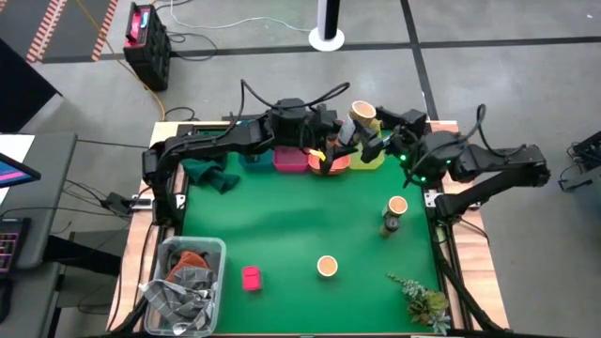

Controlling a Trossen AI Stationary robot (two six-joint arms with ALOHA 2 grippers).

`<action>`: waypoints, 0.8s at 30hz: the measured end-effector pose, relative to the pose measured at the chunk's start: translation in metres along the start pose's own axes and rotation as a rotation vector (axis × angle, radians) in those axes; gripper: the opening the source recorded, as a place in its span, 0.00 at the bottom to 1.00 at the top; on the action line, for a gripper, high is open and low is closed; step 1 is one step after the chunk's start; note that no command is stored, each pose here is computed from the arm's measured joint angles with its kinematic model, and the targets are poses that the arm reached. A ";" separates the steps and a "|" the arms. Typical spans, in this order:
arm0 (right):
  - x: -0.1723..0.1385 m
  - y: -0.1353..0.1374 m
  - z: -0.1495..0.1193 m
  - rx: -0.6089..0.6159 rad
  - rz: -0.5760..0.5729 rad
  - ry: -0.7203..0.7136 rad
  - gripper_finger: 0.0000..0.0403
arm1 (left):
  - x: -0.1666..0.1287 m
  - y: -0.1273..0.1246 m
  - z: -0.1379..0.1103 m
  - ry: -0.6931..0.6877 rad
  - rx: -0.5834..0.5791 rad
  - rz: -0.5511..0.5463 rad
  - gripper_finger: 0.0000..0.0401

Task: Sort spices by type
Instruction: Put the left gold spice bottle into the yellow bin

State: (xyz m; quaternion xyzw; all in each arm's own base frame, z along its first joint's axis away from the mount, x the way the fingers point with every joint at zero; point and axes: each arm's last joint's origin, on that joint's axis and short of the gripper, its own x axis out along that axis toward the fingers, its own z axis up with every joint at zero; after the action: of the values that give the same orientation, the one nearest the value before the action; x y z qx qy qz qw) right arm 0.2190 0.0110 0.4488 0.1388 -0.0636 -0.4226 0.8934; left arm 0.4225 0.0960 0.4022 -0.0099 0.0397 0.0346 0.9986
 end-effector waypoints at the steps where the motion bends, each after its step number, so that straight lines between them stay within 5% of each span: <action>1: -0.001 -0.001 0.002 -0.005 0.000 -0.003 0.97 | 0.000 0.000 0.000 -0.001 0.006 0.001 0.68; 14: 0.011 -0.015 0.000 -0.014 0.089 0.085 0.97 | 0.000 -0.001 -0.002 0.027 0.116 -0.008 0.69; 24: 0.019 -0.026 -0.003 0.042 0.192 0.210 0.93 | -0.002 -0.001 -0.018 0.188 0.260 -0.026 0.70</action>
State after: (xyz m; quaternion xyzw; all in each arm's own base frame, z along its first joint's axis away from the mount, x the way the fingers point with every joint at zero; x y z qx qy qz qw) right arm 0.2126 -0.0190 0.4380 0.1940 0.0085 -0.3171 0.9283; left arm 0.4189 0.0947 0.3846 0.1155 0.1370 0.0154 0.9837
